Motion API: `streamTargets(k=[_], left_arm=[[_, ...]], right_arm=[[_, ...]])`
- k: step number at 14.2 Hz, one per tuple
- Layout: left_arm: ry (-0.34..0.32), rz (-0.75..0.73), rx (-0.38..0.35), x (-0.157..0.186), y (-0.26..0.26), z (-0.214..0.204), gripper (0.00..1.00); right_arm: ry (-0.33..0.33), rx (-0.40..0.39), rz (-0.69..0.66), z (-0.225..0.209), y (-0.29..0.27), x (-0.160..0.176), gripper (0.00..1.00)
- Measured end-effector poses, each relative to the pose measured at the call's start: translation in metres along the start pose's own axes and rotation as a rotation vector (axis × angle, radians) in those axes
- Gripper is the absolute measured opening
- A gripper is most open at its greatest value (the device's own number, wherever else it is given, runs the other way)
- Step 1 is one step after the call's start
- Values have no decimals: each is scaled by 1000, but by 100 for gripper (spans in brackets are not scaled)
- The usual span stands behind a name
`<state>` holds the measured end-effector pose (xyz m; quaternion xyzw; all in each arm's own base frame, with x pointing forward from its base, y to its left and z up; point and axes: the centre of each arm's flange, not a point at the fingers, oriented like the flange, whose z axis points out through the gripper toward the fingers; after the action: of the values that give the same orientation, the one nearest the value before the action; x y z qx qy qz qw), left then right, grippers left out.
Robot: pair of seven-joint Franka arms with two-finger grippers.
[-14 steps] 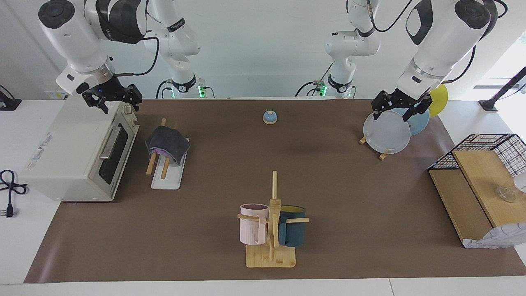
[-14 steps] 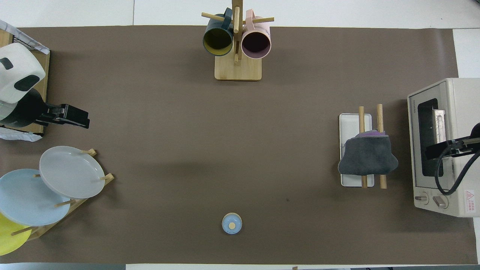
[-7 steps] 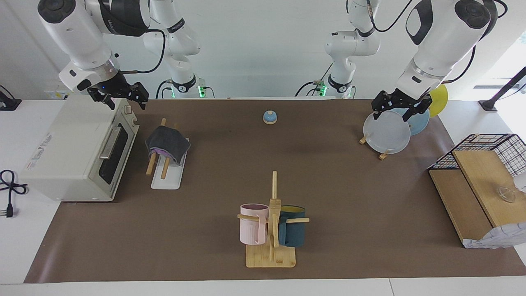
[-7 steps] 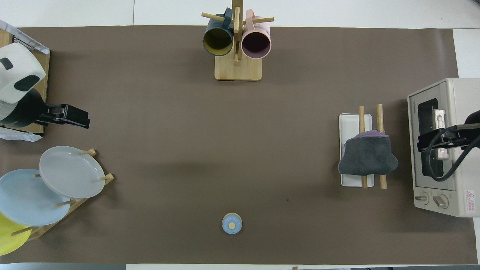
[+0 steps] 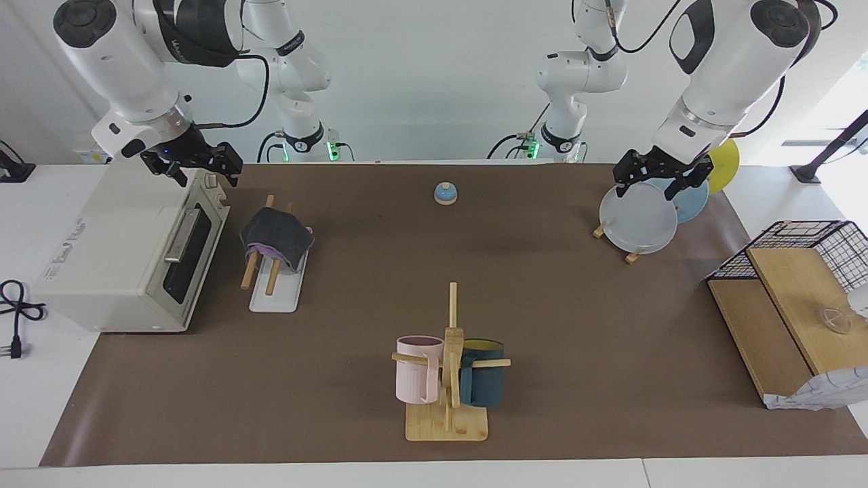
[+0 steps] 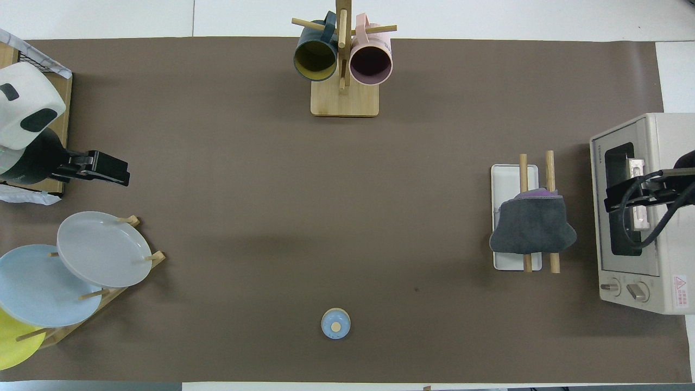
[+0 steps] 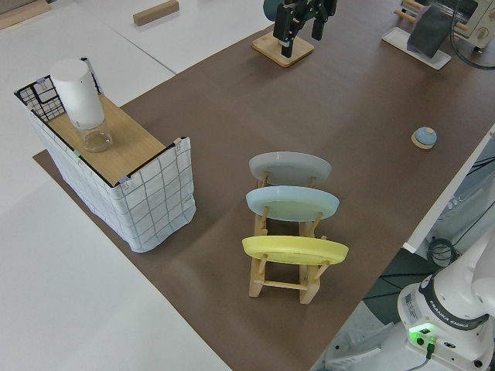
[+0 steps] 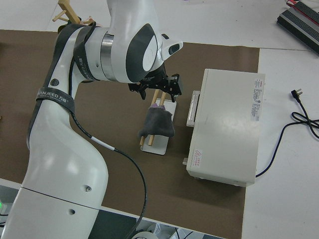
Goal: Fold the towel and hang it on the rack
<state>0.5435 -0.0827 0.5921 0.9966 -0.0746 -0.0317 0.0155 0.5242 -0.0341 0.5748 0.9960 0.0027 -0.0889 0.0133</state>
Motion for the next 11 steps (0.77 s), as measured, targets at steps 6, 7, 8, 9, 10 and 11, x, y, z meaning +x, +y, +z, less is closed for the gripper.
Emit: streamTargets(k=[6, 7, 8, 9, 10, 11], left_arm=[[0, 0, 0, 0, 0, 0, 100], [0, 0, 0, 0, 0, 0, 100], [0, 0, 0, 0, 0, 0, 100], [0, 0, 0, 0, 0, 0, 100], [0, 0, 0, 0, 0, 0, 100], [0, 0, 0, 0, 0, 0, 100]], right_arm=[[8, 2, 11, -18, 7, 12, 100], [12, 2, 11, -20, 7, 12, 100], [14, 2, 12, -21, 6, 12, 100], [15, 2, 13, -21, 7, 12, 100], [16, 3, 19, -22, 8, 12, 100], [18, 4, 26, -23, 11, 11, 100]])
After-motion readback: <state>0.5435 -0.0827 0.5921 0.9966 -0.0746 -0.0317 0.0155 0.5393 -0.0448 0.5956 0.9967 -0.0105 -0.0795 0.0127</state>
